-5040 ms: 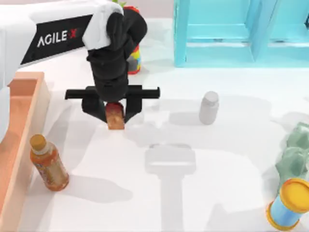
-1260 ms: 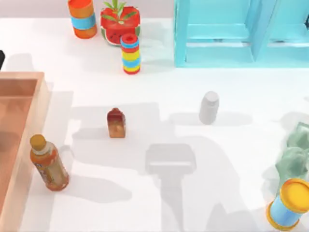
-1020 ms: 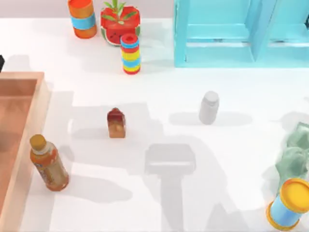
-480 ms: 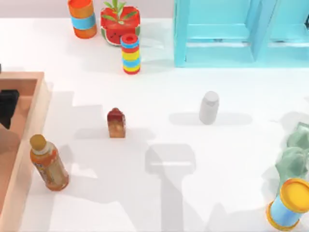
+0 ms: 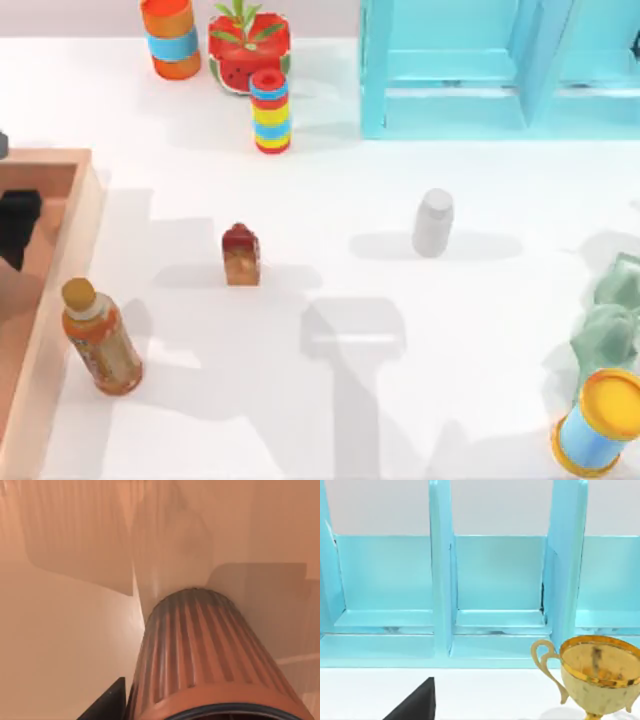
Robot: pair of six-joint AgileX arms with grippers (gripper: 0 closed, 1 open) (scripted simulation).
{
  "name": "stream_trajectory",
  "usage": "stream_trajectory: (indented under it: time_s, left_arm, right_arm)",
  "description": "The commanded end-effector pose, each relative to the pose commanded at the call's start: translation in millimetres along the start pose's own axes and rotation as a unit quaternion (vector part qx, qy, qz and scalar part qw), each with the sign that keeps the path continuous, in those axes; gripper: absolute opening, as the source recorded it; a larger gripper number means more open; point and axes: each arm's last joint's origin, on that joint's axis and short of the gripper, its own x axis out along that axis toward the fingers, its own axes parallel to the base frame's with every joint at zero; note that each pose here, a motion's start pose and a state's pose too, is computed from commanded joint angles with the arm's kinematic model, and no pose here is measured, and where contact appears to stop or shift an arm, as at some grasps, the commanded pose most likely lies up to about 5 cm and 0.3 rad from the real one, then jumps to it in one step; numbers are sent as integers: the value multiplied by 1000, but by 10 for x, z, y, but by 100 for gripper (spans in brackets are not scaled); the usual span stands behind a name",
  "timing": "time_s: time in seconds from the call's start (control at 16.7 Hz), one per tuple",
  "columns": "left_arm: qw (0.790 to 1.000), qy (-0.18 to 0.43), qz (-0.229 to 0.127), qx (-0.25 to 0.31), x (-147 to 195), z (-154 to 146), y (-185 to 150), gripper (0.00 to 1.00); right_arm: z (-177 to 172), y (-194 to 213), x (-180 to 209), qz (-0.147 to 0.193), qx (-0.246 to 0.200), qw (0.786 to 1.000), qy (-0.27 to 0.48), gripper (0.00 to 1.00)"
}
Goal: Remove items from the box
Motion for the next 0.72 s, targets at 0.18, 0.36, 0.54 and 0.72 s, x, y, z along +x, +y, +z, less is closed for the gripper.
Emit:
stream_trajectory:
  time_s: [0.18, 0.36, 0.54, 0.72]
  left_arm:
    - [1000, 0, 0, 0, 0, 0, 0, 55]
    - [1000, 0, 0, 0, 0, 0, 0, 32]
    - [1000, 0, 0, 0, 0, 0, 0, 10]
    - [1000, 0, 0, 0, 0, 0, 0, 0]
  right_arm:
    - [0, 0, 0, 0, 0, 1000, 0, 100]
    - [0, 0, 0, 0, 0, 1000, 0, 100]
    - [0, 0, 0, 0, 0, 1000, 0, 100]
    - [0, 0, 0, 0, 0, 1000, 0, 100]
